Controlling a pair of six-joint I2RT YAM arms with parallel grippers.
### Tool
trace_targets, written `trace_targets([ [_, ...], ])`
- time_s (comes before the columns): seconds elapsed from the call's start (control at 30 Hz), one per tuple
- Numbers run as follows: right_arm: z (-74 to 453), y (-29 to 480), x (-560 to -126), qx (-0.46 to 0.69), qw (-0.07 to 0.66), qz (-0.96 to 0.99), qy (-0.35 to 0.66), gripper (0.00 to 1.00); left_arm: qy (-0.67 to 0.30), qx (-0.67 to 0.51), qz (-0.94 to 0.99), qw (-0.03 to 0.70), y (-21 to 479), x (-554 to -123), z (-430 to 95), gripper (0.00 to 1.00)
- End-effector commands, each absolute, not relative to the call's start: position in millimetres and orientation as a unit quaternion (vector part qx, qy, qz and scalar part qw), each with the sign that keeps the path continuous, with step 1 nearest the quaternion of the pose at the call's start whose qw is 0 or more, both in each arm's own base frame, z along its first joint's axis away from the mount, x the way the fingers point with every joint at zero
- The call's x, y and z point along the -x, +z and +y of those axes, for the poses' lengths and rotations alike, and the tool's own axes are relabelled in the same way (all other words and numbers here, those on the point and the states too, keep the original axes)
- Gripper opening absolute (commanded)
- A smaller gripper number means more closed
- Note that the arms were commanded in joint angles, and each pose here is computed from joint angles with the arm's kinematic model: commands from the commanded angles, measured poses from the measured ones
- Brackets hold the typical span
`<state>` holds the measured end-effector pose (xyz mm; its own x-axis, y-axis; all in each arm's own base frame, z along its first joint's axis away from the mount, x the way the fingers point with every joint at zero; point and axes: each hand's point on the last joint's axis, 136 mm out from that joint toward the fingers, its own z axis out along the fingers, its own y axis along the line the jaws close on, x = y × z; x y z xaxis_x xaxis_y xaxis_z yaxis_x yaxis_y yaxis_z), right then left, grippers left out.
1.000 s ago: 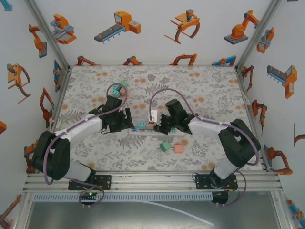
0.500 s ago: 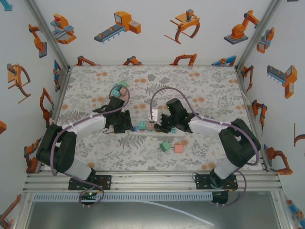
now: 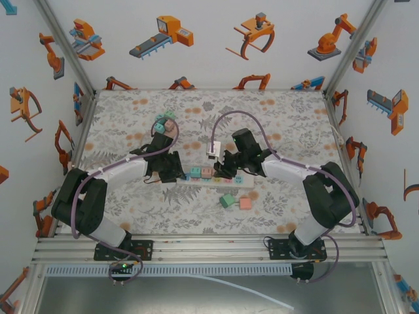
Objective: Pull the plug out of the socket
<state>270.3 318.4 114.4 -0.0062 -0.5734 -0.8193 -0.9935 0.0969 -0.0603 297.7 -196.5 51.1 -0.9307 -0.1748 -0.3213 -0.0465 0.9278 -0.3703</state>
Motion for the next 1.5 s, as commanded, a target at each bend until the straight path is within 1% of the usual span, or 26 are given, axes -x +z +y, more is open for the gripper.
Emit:
trace_targets([
  [0.0,330.4,140.2,-276.3,0.6,0.393,0.625,0.309,0.17,-0.141,0.069,0.974,0.162,28.0,-287.8,-181.9,0.44],
  [0.17,329.2,150.3,-278.0,0.593,0.408,0.624,0.306,0.17,-0.144,0.068,0.972,0.171,34.1,-290.8,-182.5,0.44],
  [0.33,327.6,176.4,-284.4,0.568,0.449,0.621,0.301,0.17,-0.16,0.061,0.967,0.189,49.0,-295.1,-186.6,0.47],
  [0.47,324.3,205.9,-292.8,0.522,0.493,0.627,0.302,0.17,-0.178,0.053,0.958,0.219,72.8,-300.7,-190.0,0.51],
  [0.57,318.9,233.5,-300.1,0.459,0.528,0.641,0.316,0.14,-0.19,0.039,0.949,0.249,98.0,-304.9,-191.4,0.54],
  [0.63,312.6,251.0,-303.7,0.41,0.544,0.653,0.33,0.14,-0.198,0.026,0.941,0.272,118.1,-306.8,-192.2,0.56],
  [0.77,283.9,275.2,-313.7,0.274,0.588,0.678,0.345,0.15,-0.22,-0.02,0.92,0.324,162.9,-303.4,-193.5,0.61],
  [0.83,267.6,278.9,-314.1,0.207,0.596,0.689,0.357,0.15,-0.23,-0.045,0.906,0.354,186.4,-298.2,-192.1,0.62],
  [0.97,247.2,271.9,-301.7,0.124,0.575,0.706,0.395,0.15,-0.25,-0.118,0.866,0.417,231.0,-277.0,-189.2,0.65],
  [1.07,239.0,259.4,-290.3,0.083,0.55,0.713,0.427,0.16,-0.262,-0.191,0.829,0.455,254.0,-253.9,-189.5,0.69],
  [1.13,240.2,247.8,-281.6,0.074,0.529,0.714,0.452,0.16,-0.269,-0.26,0.804,0.463,255.1,-234.1,-193.9,0.76],
  [1.17,241.6,240.9,-277.2,0.075,0.517,0.717,0.461,0.16,-0.271,-0.303,0.789,0.46,252.6,-221.9,-197.2,0.8],
  [1.27,243.7,216.7,-268.8,0.076,0.484,0.734,0.47,0.16,-0.274,-0.388,0.761,0.442,244.6,-194.2,-200.3,0.86],
  [1.37,251.9,197.0,-260.0,0.094,0.447,0.75,0.478,0.15,-0.285,-0.434,0.739,0.429,241.6,-175.5,-202.6,0.91],
  [1.47,266.0,171.1,-251.0,0.113,0.391,0.777,0.479,0.14,-0.313,-0.481,0.705,0.416,242.4,-154.1,-208.8,0.96],
])
